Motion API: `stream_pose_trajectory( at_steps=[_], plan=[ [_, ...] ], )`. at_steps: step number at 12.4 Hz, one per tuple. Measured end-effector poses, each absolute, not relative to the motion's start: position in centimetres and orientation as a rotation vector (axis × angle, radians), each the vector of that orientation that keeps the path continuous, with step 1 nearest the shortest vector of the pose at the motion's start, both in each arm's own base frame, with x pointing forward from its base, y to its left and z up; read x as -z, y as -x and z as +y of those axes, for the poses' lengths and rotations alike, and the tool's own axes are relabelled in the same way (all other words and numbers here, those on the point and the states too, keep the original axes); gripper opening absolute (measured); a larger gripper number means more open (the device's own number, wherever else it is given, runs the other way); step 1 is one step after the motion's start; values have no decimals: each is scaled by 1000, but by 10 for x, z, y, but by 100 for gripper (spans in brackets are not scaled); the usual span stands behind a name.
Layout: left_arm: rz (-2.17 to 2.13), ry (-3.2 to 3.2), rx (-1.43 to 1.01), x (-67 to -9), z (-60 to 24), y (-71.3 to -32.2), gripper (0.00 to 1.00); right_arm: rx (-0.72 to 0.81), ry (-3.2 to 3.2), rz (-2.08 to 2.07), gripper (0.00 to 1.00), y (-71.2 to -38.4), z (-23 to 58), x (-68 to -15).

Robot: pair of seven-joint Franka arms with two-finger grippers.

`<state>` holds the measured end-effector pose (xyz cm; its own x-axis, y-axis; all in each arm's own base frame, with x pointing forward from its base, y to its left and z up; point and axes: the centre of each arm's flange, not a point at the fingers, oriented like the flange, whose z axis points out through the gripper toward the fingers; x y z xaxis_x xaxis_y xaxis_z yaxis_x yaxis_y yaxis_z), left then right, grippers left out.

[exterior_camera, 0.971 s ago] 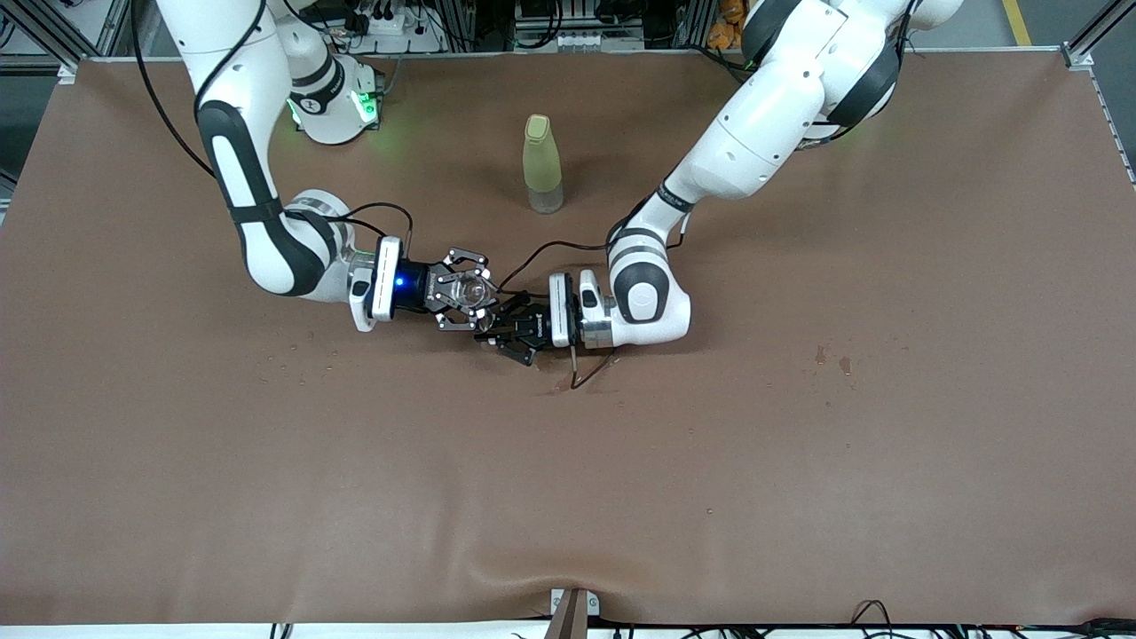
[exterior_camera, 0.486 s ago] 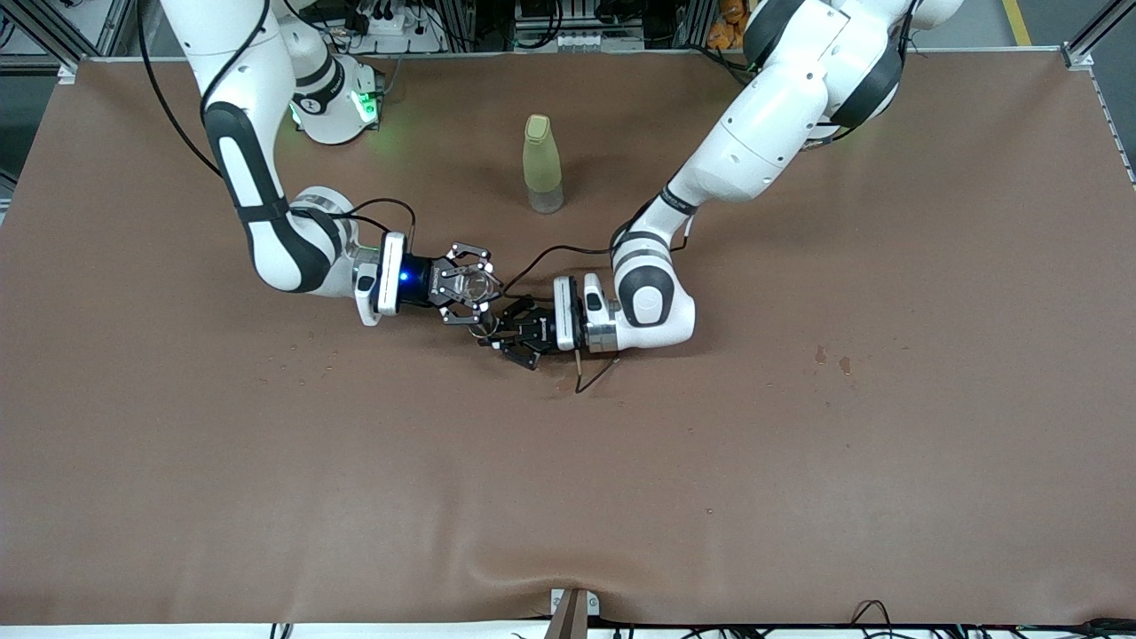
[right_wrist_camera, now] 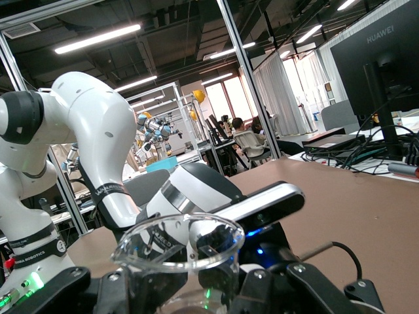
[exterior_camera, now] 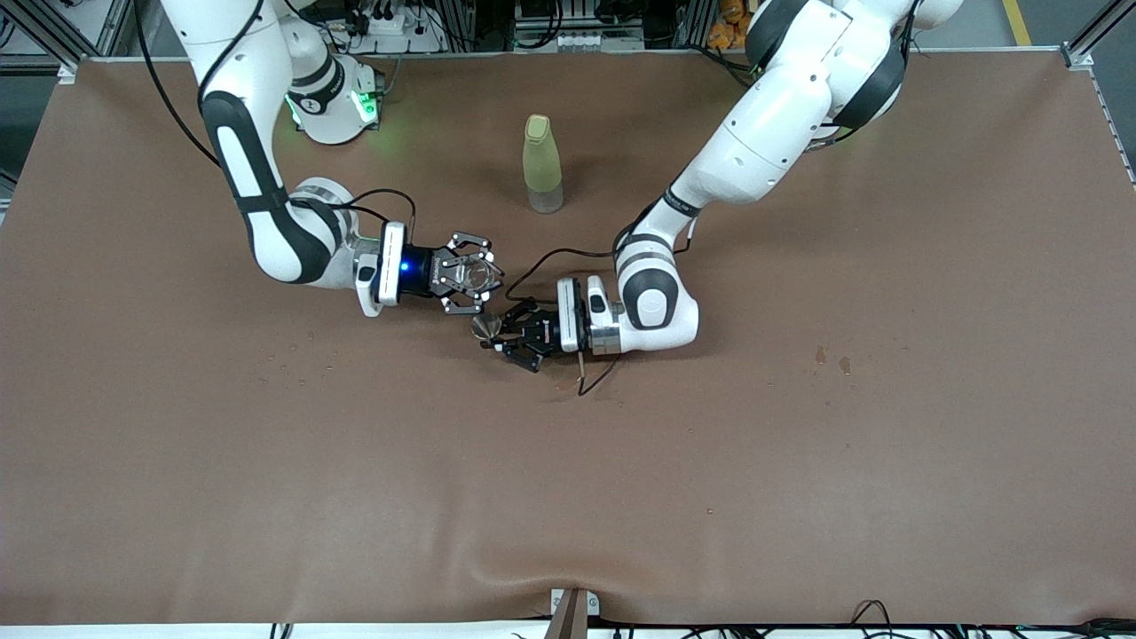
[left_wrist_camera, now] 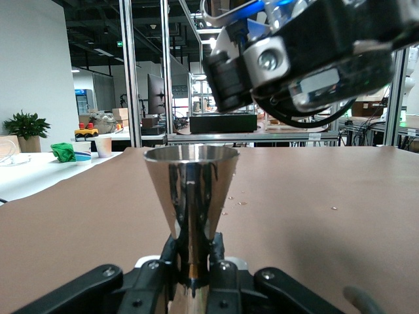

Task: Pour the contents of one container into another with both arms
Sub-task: 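Tilt the beaker with the right gripper over the jigger's rim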

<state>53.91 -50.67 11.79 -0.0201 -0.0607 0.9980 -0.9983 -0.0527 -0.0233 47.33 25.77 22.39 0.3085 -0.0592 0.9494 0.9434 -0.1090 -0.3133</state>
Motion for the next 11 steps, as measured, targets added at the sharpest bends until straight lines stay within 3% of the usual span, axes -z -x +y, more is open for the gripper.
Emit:
stream_pose_trajectory(
  at_steps=[11],
  plan=[
    [-1244, -1291, -1224, -112, -504, -536, 21, 1061, 1414, -817, 17, -467, 278, -228]
  ],
)
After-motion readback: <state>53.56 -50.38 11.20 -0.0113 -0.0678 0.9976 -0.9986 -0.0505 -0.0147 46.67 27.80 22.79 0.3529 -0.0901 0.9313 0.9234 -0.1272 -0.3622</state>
